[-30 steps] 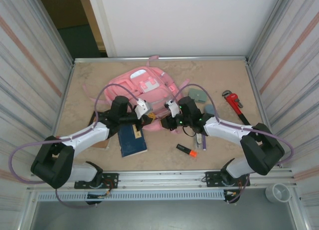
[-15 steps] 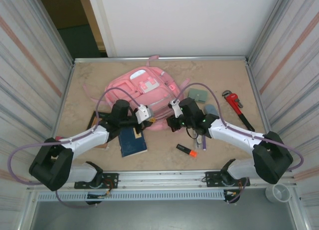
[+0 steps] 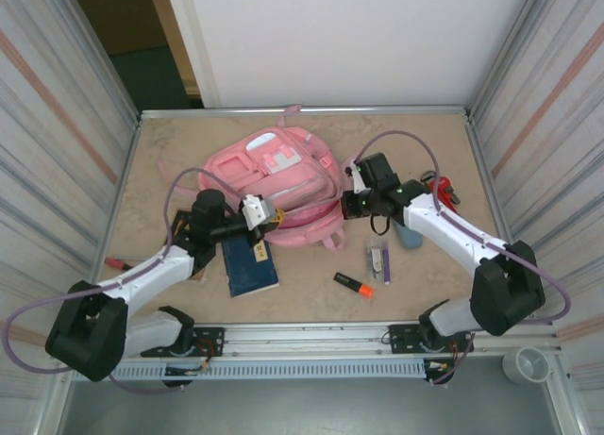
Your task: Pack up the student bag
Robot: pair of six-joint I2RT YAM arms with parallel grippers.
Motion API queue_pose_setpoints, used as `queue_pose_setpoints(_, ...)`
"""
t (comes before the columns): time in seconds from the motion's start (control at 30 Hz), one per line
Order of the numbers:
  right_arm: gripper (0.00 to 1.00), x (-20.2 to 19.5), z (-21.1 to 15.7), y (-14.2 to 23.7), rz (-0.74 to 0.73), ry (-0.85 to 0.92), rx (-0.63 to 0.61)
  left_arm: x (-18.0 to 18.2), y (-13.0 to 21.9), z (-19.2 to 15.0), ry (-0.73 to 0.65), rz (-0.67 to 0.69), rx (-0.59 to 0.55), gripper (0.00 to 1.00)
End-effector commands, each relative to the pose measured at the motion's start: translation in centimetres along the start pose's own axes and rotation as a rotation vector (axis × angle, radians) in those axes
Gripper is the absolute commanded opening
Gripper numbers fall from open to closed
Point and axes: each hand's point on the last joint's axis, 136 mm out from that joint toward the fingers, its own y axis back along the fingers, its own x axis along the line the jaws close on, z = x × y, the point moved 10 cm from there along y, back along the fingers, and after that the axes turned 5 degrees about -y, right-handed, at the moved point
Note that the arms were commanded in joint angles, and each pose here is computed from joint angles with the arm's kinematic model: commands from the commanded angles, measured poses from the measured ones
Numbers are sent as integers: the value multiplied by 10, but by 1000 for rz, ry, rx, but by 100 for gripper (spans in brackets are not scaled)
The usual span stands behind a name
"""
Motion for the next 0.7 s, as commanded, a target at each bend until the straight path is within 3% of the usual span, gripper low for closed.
queue_pose_setpoints(0.0, 0, -29, 12, 1, -150, -68, 48, 8, 12, 21, -33, -19, -138, 0)
queue_pose_setpoints(0.13, 0, -47, 34, -18, -156, -100, 97, 12, 23, 22, -15, -31, -216, 0)
queue_pose_setpoints(0.23, 0, -65, 50, -37, -163, -107, 160, 13, 29, 20, -17, 3, -209, 0)
queue_pose_setpoints(0.33, 0, -72, 58, -41, -159, -102, 207, 14, 30, 14, -9, 54, -168, 0)
queue_pose_setpoints(0.43, 0, -72, 60, -31, -163, -88, 176, 18, 30, 4, -6, 137, -93, 0)
queue_pose_setpoints(0.57, 0, -34, 52, -23, 52, 14, 153, 21, 14, -13, -12, 172, 92, 0)
queue_pose_setpoints(0.67, 0, 0, 37, -18, 170, 88, 179, 17, -3, -16, -1, 82, 174, 21)
